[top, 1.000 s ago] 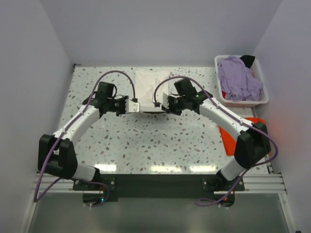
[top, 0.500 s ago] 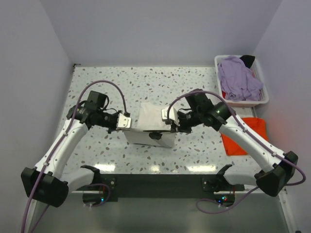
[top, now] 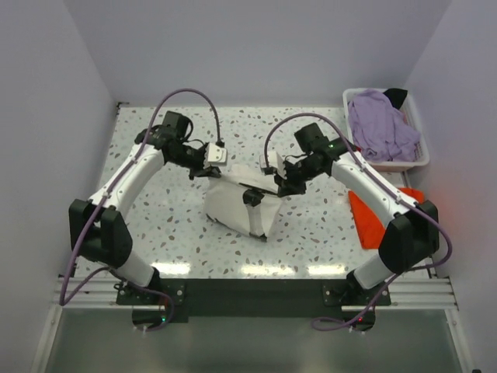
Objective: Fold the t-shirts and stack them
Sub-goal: Fold the tshirt
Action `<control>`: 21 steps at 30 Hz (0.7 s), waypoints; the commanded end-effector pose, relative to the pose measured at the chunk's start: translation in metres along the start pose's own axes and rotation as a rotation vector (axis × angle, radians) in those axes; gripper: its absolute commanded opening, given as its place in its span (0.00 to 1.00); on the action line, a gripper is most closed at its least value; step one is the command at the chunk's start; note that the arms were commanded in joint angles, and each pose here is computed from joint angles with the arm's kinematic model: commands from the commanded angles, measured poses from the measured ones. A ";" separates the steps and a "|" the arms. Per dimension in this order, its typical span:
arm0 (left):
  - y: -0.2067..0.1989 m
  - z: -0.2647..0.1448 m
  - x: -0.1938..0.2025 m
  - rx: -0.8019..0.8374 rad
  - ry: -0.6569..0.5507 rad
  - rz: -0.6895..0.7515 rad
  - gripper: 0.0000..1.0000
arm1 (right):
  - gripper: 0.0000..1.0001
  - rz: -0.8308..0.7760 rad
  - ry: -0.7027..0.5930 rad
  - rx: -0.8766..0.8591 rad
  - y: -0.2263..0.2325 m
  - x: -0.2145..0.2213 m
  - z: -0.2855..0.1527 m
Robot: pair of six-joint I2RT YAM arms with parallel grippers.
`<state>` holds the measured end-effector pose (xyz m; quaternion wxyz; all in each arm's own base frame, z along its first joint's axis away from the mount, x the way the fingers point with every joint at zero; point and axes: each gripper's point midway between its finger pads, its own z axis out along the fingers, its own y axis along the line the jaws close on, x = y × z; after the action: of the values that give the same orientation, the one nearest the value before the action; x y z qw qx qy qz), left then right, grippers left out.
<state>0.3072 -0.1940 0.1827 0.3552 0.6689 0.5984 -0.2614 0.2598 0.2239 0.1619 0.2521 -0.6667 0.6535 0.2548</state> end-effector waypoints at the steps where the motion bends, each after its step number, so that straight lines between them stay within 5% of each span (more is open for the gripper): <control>1: 0.051 -0.002 -0.005 -0.096 0.002 0.079 0.00 | 0.00 -0.002 0.026 -0.029 -0.002 0.011 -0.008; 12: 0.121 0.034 0.015 -0.127 0.004 0.078 0.00 | 0.00 0.115 0.038 -0.029 -0.079 0.041 0.015; 21: 0.157 0.094 0.053 -0.134 0.039 -0.015 0.00 | 0.00 0.198 0.167 -0.045 -0.113 0.095 0.046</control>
<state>0.4448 -0.2322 0.1022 0.3528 0.6515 0.6252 -0.2455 0.3689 0.2009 0.0758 0.1838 -0.6166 0.7194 0.2617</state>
